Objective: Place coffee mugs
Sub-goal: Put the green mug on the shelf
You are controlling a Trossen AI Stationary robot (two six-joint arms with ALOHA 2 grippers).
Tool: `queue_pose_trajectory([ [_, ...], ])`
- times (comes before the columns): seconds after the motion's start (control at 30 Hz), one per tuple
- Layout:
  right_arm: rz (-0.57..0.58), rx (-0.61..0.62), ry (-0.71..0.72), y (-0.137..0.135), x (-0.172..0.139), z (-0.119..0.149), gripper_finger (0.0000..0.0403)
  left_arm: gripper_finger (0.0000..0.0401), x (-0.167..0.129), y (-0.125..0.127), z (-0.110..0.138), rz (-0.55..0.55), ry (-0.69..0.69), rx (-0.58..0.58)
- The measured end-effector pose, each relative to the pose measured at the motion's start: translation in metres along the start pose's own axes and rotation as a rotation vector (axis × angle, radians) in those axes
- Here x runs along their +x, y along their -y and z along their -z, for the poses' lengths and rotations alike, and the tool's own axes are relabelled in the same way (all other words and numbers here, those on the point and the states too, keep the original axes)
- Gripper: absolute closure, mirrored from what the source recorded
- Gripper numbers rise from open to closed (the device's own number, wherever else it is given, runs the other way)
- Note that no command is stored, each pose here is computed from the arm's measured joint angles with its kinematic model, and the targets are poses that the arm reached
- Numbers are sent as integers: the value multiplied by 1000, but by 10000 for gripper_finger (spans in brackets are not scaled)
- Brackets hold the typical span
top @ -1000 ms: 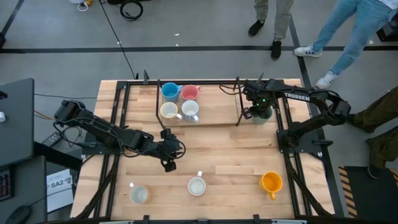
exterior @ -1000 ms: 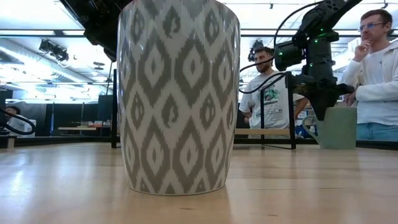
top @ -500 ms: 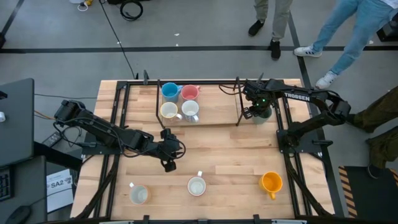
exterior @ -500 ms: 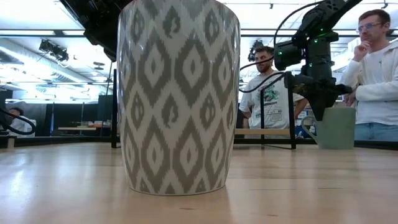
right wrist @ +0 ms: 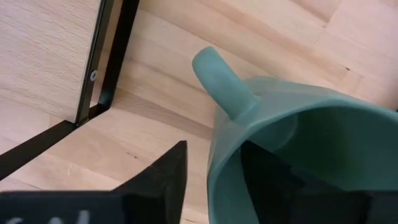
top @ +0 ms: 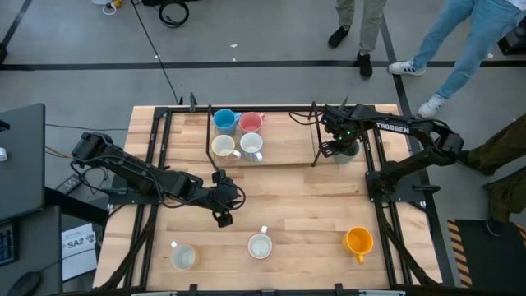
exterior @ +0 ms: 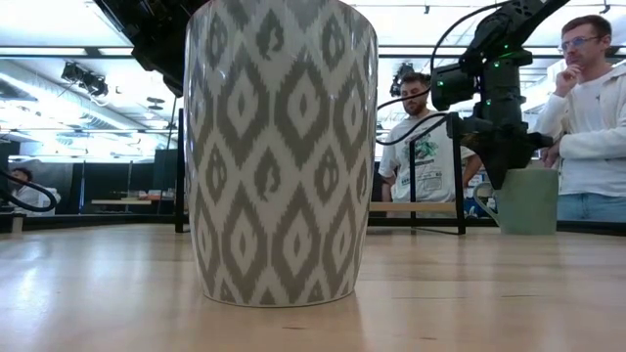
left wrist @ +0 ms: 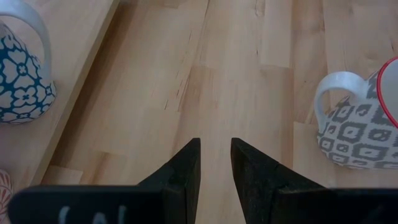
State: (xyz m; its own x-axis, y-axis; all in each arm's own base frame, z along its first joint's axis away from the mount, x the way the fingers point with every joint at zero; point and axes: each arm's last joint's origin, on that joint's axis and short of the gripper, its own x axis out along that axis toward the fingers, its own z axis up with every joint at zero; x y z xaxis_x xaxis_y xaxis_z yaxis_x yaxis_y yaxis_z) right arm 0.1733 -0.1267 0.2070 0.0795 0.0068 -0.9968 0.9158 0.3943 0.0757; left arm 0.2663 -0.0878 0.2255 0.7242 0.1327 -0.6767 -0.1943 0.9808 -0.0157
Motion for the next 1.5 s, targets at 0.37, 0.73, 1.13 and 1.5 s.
queue_pose_trajectory([
  [0.37, -14, -89, 53, 4, -14, 7, 226, 305, 0, 0, 0, 0, 0, 0],
  [0.73, 66, -393, 105, 21, -47, 46, 226, 305, 0, 0, 0, 0, 0, -2],
  [1.13, 49, -733, 136, 11, -47, 64, 227, 305, 0, 0, 0, 0, 0, -3],
  [1.5, 131, -782, 136, 12, -24, 67, 227, 305, 0, 0, 0, 0, 0, -2],
])
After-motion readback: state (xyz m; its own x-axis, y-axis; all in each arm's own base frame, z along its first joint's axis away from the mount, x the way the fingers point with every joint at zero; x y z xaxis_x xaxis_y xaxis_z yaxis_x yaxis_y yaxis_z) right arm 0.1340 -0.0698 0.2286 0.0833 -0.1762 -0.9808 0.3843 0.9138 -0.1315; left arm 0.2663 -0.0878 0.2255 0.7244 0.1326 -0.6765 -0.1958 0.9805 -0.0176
